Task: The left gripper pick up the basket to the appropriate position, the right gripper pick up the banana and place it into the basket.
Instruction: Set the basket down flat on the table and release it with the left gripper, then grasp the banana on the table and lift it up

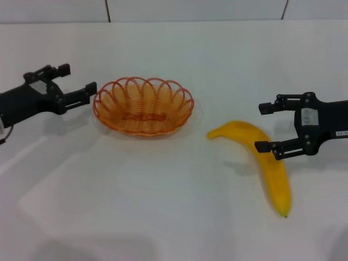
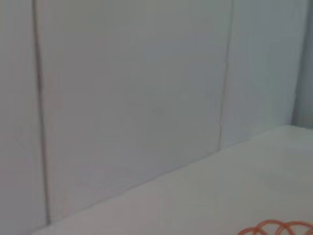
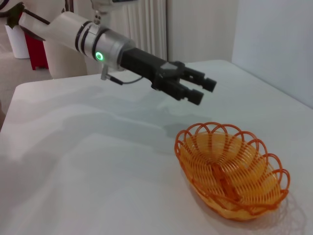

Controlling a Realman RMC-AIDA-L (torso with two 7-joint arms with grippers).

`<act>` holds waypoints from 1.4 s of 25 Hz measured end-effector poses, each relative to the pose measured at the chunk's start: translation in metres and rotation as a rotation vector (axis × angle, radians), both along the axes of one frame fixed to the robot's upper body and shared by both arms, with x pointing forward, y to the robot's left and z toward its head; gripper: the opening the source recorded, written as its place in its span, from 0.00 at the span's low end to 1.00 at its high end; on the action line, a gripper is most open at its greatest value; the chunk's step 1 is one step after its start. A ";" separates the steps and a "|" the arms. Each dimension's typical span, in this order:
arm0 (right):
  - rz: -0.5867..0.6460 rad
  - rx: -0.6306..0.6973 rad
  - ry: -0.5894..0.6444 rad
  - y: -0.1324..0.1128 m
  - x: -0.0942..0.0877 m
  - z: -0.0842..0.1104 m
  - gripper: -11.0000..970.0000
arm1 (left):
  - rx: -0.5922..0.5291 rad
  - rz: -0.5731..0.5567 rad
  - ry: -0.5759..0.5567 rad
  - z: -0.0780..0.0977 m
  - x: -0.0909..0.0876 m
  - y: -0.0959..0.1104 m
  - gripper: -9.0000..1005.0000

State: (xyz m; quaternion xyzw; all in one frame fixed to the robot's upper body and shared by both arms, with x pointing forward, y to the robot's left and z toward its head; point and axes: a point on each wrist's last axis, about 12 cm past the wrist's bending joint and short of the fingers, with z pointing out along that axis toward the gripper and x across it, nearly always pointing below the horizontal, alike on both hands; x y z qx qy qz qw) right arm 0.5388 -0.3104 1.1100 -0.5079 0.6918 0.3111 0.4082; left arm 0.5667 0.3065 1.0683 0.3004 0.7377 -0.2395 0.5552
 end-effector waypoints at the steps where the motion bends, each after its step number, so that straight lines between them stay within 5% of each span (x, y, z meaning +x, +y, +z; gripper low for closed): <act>1: 0.000 0.000 0.000 0.000 0.000 0.000 0.91 | 0.001 -0.016 -0.015 0.002 -0.002 0.001 0.87; 12: -0.009 0.000 0.012 0.001 0.001 -0.001 0.91 | -0.035 -0.175 0.007 0.017 -0.024 0.003 0.87; 35: -0.033 0.016 0.019 0.010 0.003 0.002 0.91 | 0.015 -0.028 0.083 -0.015 -0.057 0.034 0.87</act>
